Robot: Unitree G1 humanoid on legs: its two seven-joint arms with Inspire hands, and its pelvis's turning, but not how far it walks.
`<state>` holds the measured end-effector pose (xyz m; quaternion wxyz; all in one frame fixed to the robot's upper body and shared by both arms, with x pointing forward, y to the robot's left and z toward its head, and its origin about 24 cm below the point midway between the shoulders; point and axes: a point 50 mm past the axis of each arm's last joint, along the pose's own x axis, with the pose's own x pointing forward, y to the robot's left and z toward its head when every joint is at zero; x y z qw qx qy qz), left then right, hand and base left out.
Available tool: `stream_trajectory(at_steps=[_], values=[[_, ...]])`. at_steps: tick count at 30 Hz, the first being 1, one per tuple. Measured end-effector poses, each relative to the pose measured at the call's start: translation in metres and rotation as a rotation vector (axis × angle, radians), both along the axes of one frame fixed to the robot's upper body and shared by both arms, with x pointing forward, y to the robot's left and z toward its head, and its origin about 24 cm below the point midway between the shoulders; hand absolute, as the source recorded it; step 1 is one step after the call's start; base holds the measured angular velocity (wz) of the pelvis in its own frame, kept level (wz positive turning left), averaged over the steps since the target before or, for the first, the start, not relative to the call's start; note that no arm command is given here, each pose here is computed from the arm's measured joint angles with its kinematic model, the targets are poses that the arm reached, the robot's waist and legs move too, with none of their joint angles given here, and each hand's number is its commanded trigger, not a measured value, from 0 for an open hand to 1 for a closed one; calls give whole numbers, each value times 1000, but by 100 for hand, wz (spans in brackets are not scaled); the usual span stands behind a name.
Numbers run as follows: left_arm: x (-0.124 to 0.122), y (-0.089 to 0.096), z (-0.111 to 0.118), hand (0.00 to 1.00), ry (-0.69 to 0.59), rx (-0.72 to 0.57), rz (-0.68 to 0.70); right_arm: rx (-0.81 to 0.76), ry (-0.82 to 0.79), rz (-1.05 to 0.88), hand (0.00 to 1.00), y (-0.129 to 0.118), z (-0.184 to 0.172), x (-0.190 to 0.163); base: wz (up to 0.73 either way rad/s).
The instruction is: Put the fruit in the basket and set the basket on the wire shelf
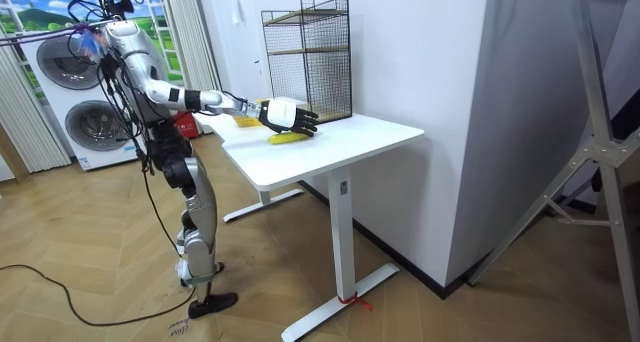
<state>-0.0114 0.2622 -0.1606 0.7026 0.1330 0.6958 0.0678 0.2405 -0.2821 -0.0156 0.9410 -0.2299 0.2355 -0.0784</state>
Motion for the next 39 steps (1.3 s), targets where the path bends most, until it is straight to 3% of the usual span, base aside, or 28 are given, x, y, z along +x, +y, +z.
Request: stream_trajectory(at_steps=[25, 26, 27, 39], values=[[-15, 4, 2, 0, 47, 11, 6, -56, 179, 117, 0, -10, -14, -4, 5], [-15, 4, 2, 0, 46, 13, 9, -57, 181, 116, 83, -10, -14, -3, 0], [-14, 5, 2, 0, 44, 15, 9, -58, 183, 116, 100, -10, -14, -4, 0], [-3, 9, 4, 0, 11, 31, -2, -201, 212, 80, 100, -30, -6, 3, 1]])
